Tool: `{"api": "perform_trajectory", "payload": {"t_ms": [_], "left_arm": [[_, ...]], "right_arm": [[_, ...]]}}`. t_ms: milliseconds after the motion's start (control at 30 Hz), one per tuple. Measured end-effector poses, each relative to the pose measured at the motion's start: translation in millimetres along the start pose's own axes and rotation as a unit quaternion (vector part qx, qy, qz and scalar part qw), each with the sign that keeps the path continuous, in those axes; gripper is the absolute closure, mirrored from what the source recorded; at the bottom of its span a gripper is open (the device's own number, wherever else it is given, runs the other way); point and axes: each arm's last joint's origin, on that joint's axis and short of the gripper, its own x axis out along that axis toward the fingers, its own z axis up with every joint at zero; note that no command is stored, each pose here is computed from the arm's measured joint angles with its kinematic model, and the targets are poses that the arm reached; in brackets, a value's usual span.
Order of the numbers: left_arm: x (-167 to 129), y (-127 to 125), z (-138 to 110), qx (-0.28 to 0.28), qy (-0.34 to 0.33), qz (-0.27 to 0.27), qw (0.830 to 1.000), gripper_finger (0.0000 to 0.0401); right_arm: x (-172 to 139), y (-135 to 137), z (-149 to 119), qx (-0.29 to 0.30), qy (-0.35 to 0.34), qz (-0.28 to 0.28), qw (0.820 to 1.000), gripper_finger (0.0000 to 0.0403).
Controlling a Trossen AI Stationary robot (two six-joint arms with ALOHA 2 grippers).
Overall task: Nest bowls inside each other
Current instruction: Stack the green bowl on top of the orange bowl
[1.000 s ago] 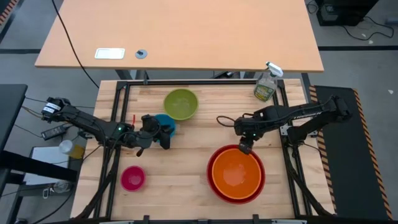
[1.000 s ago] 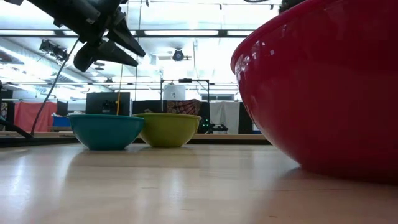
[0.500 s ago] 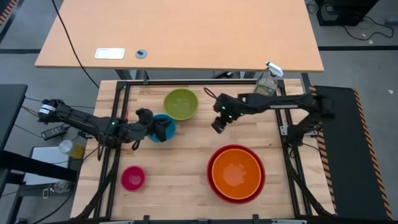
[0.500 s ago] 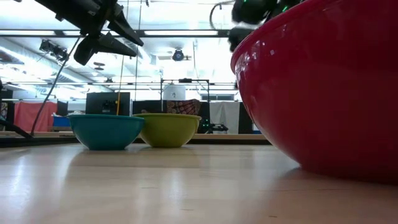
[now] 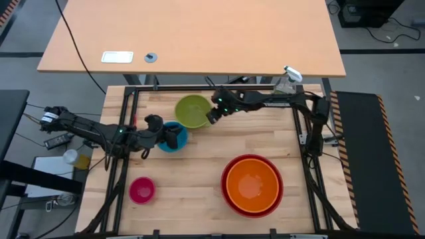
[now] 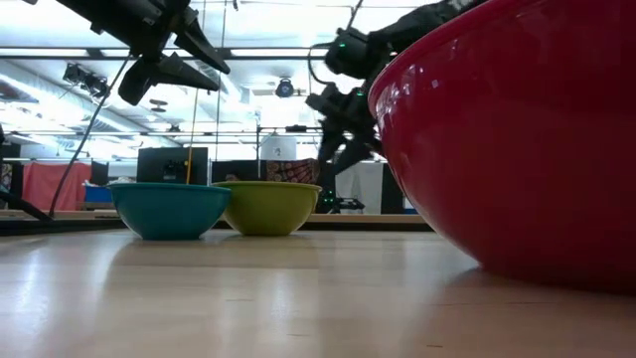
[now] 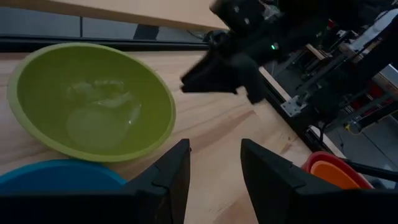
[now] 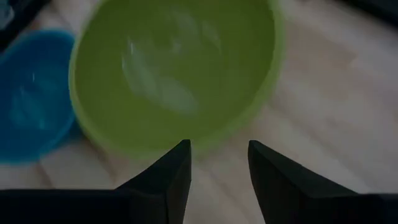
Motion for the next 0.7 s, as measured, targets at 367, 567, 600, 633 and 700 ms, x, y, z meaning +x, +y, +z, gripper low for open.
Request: {"api": "perform_trajectory", "payload": {"t_ms": [367, 567, 600, 633, 700], "left_arm": [[1, 0, 0, 0.000, 0.005, -0.001, 1.000, 0.0257], [1, 0, 0, 0.000, 0.011, -0.005, 1.000, 0.0257], [1, 0, 0, 0.001, 0.011, -0.005, 1.000, 0.0257], [1, 0, 0, 0.000, 0.011, -0.005, 1.000, 0.0257], [1, 0, 0, 0.000, 0.011, -0.004, 1.000, 0.0257]], "right_arm": [[26, -28, 33, 0.029, -0.012, -0.033, 0.999, 0.0215], [26, -33, 40, -0.001, -0.031, -0.027, 0.999, 0.0169], [26, -34, 40, -0.007, -0.031, -0.028, 0.999, 0.0161], [27, -34, 39, -0.012, -0.030, -0.029, 0.999, 0.0154], [29, -35, 37, -0.023, -0.035, -0.027, 0.999, 0.0142]]}}
